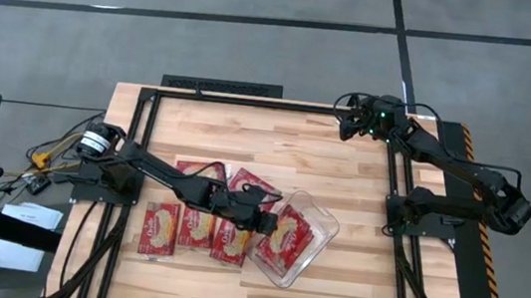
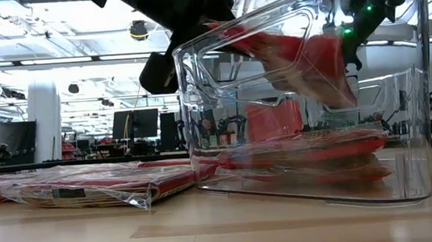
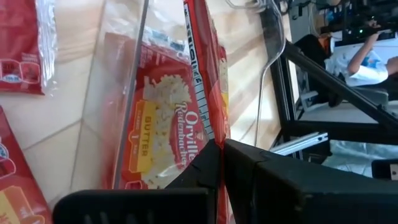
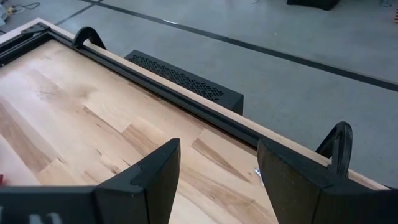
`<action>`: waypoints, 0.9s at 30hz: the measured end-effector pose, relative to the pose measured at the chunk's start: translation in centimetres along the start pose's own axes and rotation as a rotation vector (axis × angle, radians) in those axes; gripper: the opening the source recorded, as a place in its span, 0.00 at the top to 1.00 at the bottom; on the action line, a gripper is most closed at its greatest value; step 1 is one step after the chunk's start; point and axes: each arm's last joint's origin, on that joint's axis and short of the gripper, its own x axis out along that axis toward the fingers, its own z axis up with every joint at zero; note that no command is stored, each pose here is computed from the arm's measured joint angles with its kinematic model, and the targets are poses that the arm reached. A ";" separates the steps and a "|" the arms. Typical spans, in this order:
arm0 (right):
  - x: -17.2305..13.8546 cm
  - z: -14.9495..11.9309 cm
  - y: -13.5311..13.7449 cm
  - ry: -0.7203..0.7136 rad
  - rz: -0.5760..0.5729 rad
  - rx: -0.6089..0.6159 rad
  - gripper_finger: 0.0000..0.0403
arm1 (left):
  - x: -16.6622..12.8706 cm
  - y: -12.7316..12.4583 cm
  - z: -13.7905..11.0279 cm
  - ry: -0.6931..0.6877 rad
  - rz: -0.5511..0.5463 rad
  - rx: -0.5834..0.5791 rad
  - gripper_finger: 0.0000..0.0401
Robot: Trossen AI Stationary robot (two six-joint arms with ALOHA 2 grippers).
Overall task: Sort popcorn bags into baskets
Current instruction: Put the red popcorn packet into the transparent bin
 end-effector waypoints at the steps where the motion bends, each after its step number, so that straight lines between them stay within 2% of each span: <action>1: 0.0 0.0 0.0 0.000 -0.001 0.000 0.41 | 0.0 0.0 0.0 0.001 0.001 0.000 1.00; 8: 0.0 0.0 0.0 0.000 -0.001 0.000 0.41 | 0.0 0.5 -0.1 0.006 0.049 -0.039 0.97; 21: 0.0 0.0 0.0 0.000 -0.001 0.000 0.41 | 0.0 1.1 0.3 0.017 0.103 -0.052 0.63; 27: 0.0 0.0 0.0 0.000 -0.001 0.000 0.41 | -1.2 0.9 1.6 0.019 0.144 -0.025 0.58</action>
